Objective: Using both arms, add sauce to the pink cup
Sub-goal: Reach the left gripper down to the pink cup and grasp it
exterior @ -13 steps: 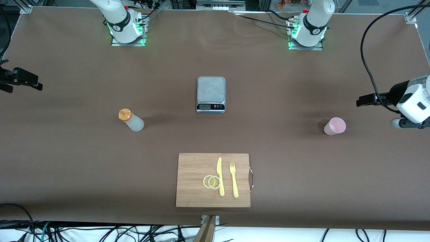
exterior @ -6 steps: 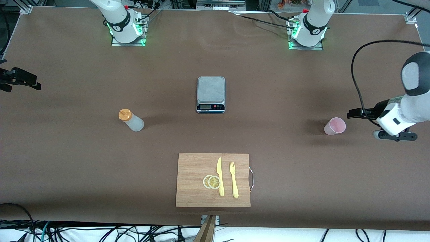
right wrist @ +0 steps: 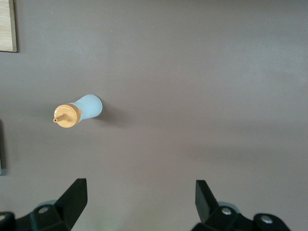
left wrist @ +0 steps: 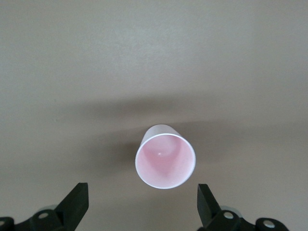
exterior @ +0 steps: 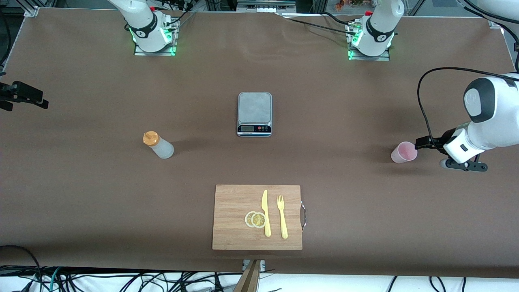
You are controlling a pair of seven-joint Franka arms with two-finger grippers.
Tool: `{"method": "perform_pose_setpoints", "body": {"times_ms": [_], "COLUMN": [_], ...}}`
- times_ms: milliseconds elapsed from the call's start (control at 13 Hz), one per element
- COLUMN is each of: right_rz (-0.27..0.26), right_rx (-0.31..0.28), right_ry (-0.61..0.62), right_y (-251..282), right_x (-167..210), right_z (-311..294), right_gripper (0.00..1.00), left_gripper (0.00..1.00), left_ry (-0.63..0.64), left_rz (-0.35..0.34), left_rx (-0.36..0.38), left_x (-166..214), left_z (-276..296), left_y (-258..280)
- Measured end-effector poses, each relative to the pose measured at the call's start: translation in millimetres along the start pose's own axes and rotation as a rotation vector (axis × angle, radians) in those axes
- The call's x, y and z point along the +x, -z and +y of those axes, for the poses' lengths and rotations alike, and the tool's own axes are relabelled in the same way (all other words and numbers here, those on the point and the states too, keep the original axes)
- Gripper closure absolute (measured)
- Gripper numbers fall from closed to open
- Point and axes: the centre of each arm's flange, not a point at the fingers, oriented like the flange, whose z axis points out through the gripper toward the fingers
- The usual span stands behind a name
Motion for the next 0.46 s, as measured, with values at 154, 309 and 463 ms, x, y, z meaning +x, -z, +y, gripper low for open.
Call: {"method": "perform_pose_setpoints", "body": {"times_ms": [154, 309, 463], "right_rz": [0.000, -0.001, -0.002], "right_rx": [0.000, 0.000, 0.000], "right_ry": [0.000, 0.000, -0.001], "right_y": [0, 0, -1], "right_x": [0, 0, 0], "right_z": [0, 0, 0], "right_gripper": [0.00, 0.00, 0.01], "left_gripper": [0.02, 0.02, 0.04], "left_ry": [-0.007, -0.011, -0.016], "left_rz": [0.025, 0.034, 0.038], "left_rx": [0.009, 0.014, 0.017], "left_x": [-3, -7, -11], "left_z": [-2, -2, 0], "left_y": [-21, -42, -54]}}
